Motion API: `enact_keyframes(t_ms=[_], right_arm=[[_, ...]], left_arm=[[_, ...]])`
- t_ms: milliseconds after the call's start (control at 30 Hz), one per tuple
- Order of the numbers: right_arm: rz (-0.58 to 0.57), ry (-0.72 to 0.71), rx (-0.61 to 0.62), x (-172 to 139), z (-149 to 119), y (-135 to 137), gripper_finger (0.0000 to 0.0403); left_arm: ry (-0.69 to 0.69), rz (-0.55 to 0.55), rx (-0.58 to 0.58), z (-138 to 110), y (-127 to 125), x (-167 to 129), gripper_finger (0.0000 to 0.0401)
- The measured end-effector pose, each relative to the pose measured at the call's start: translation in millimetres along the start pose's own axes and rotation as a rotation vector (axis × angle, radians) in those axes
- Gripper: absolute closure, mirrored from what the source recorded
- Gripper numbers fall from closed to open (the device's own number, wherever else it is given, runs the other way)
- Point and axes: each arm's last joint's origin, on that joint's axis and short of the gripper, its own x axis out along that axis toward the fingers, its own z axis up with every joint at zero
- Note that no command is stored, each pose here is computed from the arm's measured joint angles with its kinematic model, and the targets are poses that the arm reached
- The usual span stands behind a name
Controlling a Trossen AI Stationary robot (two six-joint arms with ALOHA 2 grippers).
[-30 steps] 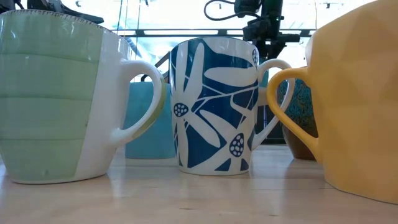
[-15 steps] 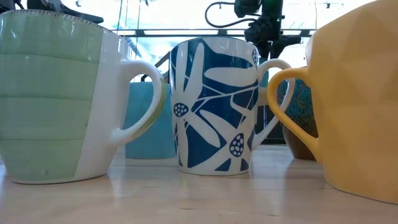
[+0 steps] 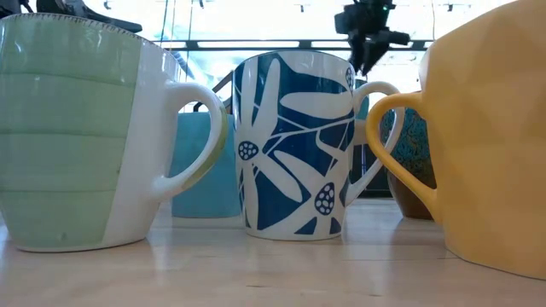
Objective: Place coffee mugs
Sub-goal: Put the light blue mug on the shelf
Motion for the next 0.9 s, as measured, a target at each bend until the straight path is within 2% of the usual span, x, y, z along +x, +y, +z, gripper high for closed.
enact_keyframes(t_ms=[167, 533, 767, 900], right_arm=[[0.002, -0.153, 0.156, 0, 7, -7, 0.0251], [0.049, -0.185, 0.555, 12, 6, -11, 0.0251], [0.101, -0.247, 0.666, 16, 7, -15, 0.0251], [0.115, -0.218, 0.668, 27, 8, -12, 0.0251]], left_arm=[[0.004, 0.002, 0.001, 0, 0, 0, 0.0285], [0.004, 0.002, 0.001, 0, 0, 0, 0.0285], [0.005, 0.002, 0.004, -1, 0, 0, 0.0285], [0.005, 0.002, 0.001, -1, 0, 0, 0.0285]])
